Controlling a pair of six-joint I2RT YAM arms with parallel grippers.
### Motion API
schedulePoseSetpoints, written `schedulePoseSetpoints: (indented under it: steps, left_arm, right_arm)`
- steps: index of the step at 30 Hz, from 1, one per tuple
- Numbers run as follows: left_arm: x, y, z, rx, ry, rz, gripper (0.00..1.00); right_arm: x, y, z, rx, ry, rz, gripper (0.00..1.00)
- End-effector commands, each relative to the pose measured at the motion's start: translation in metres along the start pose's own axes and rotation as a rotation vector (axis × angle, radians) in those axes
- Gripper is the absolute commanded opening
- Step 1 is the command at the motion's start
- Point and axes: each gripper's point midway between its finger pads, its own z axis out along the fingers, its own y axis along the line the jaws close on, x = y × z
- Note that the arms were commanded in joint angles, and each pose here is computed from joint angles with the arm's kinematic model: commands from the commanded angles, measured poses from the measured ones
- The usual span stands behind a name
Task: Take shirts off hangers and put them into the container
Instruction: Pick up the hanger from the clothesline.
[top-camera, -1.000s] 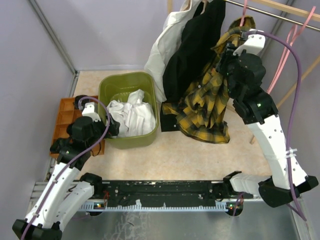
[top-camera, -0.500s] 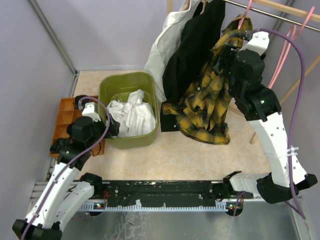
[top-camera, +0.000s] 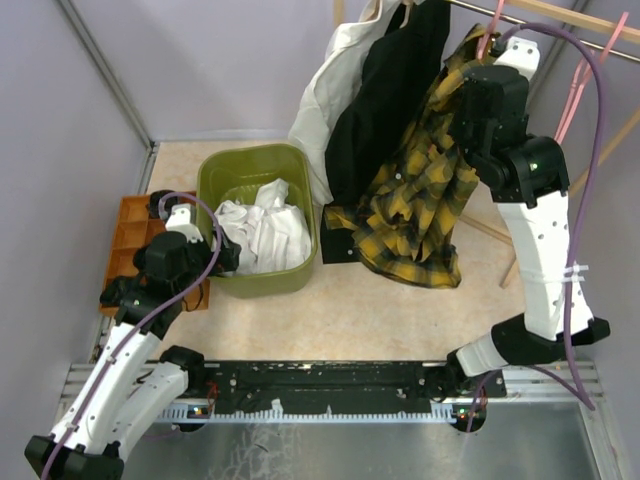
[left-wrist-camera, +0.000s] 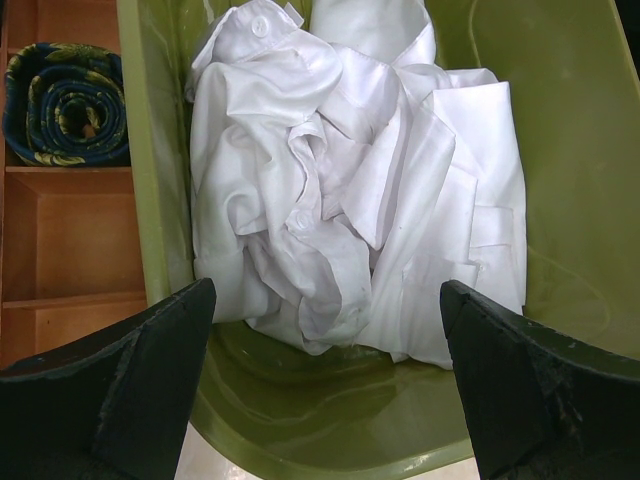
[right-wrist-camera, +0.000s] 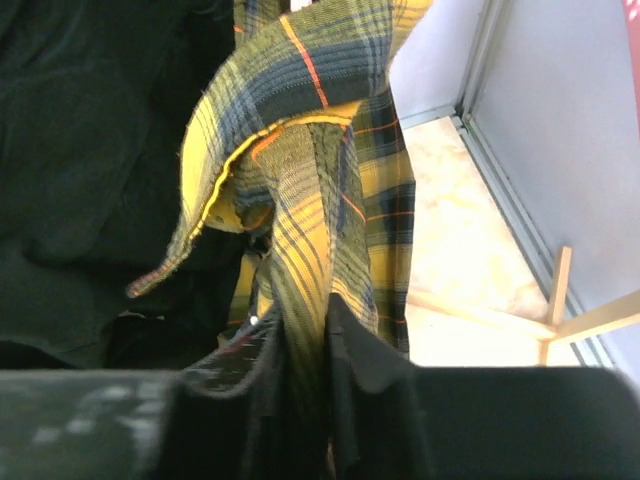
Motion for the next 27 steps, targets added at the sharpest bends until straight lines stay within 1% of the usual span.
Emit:
schedulePoseSetpoints:
  steps: [1, 2, 3, 4, 5, 6, 9, 10, 11, 14, 21, 24, 27]
  left_arm:
    - [-0.003, -0.003, -0.002, 0.009, 0.001, 0.001, 0.99]
    - [-0.003, -0.003, -0.002, 0.009, 0.001, 0.0, 0.99]
    - [-0.003, -0.003, -0.002, 0.009, 0.002, 0.0, 0.99]
    - [-0.003, -0.003, -0.002, 0.008, 0.002, -0.001, 0.99]
    - [-0.003, -0.003, -0.002, 0.01, 0.004, 0.0, 0.99]
    - [-0.002, -0.003, -0.001, 0.011, 0.005, 0.0, 0.99]
    - [-0.002, -0.004, -0.001, 0.014, 0.007, 0.002, 0.99]
    - [-0.002, -0.004, -0.001, 0.013, 0.009, 0.003, 0.99]
    - [-0.002, -0.004, -0.001, 0.011, 0.008, 0.003, 0.99]
    - [-0.003, -0.002, -0.001, 0.005, 0.008, 0.0, 0.99]
    - [-0.001, -0.001, -0.001, -0.001, 0.011, 0.002, 0.99]
    - [-0.002, -0.001, 0.0, -0.003, 0.011, 0.002, 0.99]
    - [-0.002, -0.001, 0.0, -0.004, 0.011, 0.002, 0.99]
  right_arm:
    - [-0.017, 0.005, -0.003, -0.055, 0.005, 0.001, 0.11]
    - [-0.02, 0.009, -0.005, -0.077, 0.0, 0.001, 0.06]
    - [-0.024, 0.012, -0.007, -0.101, -0.012, -0.003, 0.03]
    - [-0.03, 0.014, -0.01, -0.121, -0.036, -0.002, 0.03]
    - [-0.035, 0.014, -0.012, -0.127, -0.064, 0.007, 0.0]
    - [-0.044, 0.011, -0.014, -0.124, -0.106, 0.027, 0.0]
    - [-0.077, 0.006, -0.026, -0.141, -0.305, 0.095, 0.0]
    - [-0.073, 0.005, -0.021, -0.141, -0.347, 0.097, 0.0]
    - [-0.083, 0.003, -0.029, -0.158, -0.42, 0.112, 0.0]
    - [-0.098, -0.001, -0.043, -0.19, -0.546, 0.128, 0.0]
    - [-0.114, 0.0, -0.054, -0.208, -0.598, 0.117, 0.0]
    - [-0.113, -0.005, -0.059, -0.202, -0.586, 0.133, 0.0]
    - [-0.101, -0.015, -0.061, -0.173, -0.53, 0.152, 0.0]
